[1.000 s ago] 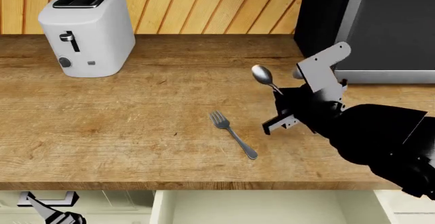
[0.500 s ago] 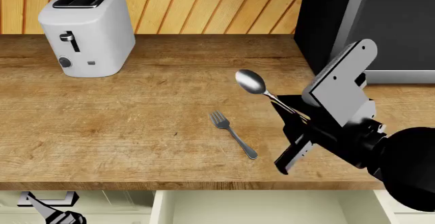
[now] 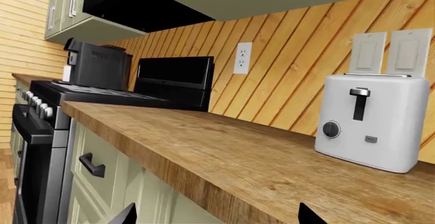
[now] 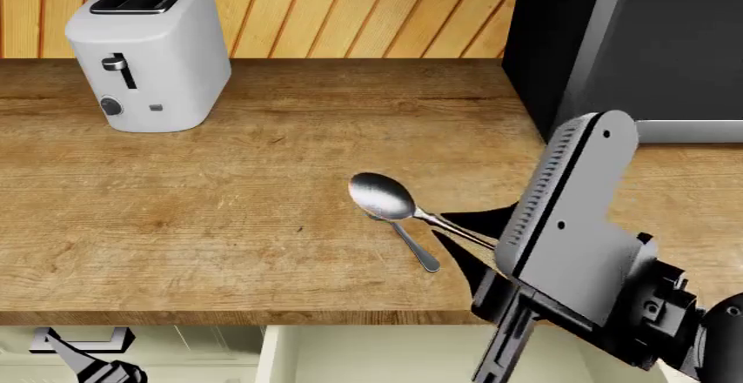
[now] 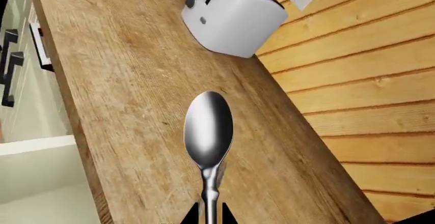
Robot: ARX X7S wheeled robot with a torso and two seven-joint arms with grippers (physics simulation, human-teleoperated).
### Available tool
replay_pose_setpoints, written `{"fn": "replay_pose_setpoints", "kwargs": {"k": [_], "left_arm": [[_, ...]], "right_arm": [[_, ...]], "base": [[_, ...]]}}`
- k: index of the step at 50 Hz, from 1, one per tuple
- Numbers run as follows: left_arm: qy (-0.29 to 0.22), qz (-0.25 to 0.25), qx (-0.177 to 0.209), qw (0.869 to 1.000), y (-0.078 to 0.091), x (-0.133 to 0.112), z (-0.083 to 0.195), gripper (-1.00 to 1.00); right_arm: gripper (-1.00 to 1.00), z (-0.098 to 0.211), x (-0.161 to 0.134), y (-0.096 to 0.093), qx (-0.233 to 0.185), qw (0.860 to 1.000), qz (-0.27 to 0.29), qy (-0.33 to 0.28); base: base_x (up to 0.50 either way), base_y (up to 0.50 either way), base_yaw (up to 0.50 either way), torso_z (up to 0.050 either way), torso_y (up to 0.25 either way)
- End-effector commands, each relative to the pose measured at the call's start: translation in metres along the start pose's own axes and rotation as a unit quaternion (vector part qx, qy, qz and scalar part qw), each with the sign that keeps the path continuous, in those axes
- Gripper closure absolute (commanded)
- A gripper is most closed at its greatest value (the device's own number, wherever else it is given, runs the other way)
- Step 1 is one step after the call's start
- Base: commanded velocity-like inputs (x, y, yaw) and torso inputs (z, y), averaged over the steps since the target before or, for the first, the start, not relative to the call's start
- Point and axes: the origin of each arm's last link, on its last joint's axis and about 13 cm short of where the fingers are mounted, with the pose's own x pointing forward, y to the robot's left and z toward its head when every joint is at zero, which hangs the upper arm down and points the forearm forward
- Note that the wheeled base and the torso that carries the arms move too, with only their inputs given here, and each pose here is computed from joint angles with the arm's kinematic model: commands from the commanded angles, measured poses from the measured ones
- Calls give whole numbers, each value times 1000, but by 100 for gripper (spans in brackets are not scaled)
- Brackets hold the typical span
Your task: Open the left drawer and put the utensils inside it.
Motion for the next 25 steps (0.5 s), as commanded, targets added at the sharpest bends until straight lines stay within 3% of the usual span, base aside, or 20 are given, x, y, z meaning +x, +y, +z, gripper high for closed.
{"fn": "replay_pose_setpoints", "kwargs": {"k": [1,25], "left_arm": [[0,0,3,1000,0,0,0,-100],[1,1,5,1000,1,-1,-1,-100]], "right_arm": [[100,6,-5,10,-50,998,24,1],[100,10,3,38,-116,988,101,30]], "base": [[0,0,0,0,0],[0,0,0,0,0]]}}
